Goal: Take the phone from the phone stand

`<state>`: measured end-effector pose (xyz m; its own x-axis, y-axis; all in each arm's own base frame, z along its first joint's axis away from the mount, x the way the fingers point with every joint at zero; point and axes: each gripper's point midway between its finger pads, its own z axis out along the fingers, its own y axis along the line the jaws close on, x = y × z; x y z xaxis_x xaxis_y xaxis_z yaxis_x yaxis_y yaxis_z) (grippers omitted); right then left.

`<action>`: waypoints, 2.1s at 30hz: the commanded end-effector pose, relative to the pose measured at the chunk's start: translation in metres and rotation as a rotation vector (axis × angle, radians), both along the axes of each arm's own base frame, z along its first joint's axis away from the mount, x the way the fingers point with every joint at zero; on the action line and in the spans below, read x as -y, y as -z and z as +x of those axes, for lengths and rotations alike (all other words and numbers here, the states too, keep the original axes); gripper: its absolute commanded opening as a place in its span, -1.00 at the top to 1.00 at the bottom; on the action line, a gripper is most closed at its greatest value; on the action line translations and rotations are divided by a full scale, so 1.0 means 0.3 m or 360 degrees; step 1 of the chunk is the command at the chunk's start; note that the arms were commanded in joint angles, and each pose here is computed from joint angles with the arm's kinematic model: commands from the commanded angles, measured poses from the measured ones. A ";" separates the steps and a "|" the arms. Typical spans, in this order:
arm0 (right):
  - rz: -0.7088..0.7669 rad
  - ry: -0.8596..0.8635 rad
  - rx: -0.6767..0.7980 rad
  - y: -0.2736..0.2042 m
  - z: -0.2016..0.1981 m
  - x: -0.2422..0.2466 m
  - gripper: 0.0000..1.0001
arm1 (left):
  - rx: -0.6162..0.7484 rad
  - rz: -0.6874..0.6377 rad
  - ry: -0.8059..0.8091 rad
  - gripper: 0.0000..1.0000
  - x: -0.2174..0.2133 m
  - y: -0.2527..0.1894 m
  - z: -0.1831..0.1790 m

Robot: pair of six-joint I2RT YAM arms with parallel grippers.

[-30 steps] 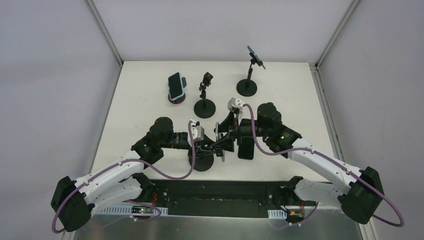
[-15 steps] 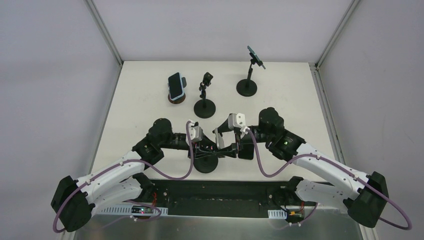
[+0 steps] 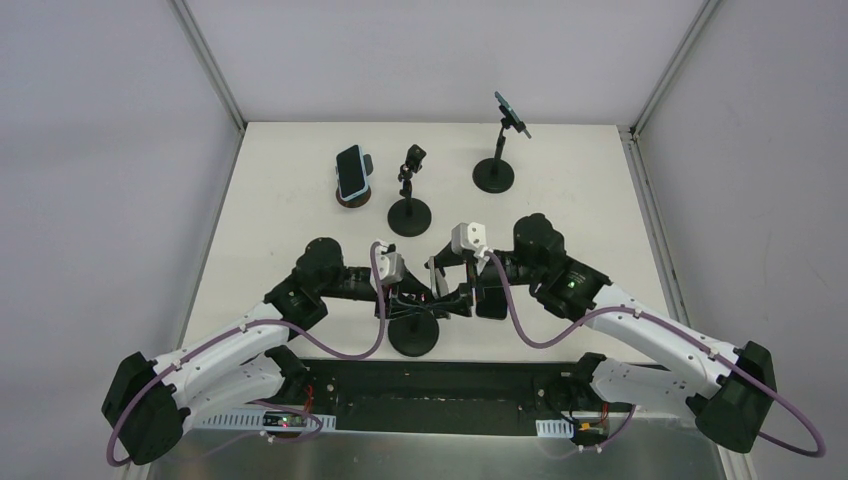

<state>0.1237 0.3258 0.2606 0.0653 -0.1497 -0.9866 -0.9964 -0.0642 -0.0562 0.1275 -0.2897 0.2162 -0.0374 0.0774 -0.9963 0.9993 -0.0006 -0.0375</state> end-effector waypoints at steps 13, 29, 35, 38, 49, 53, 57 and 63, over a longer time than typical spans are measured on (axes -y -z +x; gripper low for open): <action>0.0199 0.0006 -0.0111 -0.145 -0.025 -0.033 1.00 | 0.0103 -0.0115 -0.0112 -0.42 0.016 -0.104 0.073; 0.0256 -0.0017 -0.0082 -0.186 -0.024 -0.058 1.00 | 0.0038 -0.0097 0.0006 -0.34 0.063 -0.108 0.042; 0.0233 -0.0007 -0.0081 -0.170 -0.028 -0.053 1.00 | 0.0009 -0.0099 -0.0037 0.00 0.072 -0.121 0.065; 0.0212 0.0010 -0.0069 -0.156 -0.027 -0.043 1.00 | 0.0010 -0.0100 -0.0035 0.41 0.078 -0.128 0.070; 0.0140 0.0109 -0.0034 -0.103 -0.014 -0.001 1.00 | 0.0002 -0.0108 -0.0110 1.00 0.077 -0.137 0.096; 0.0102 0.0140 -0.0049 -0.078 -0.012 0.011 0.80 | -0.0006 -0.0098 -0.0124 1.00 0.075 -0.125 0.099; 0.0035 0.0151 -0.0067 -0.054 -0.018 0.030 0.37 | 0.0050 -0.0084 -0.0152 1.00 0.065 -0.104 0.106; -0.0107 0.0087 -0.0119 -0.022 -0.050 0.049 -0.29 | 0.0042 -0.0083 -0.0146 1.00 0.065 -0.102 0.104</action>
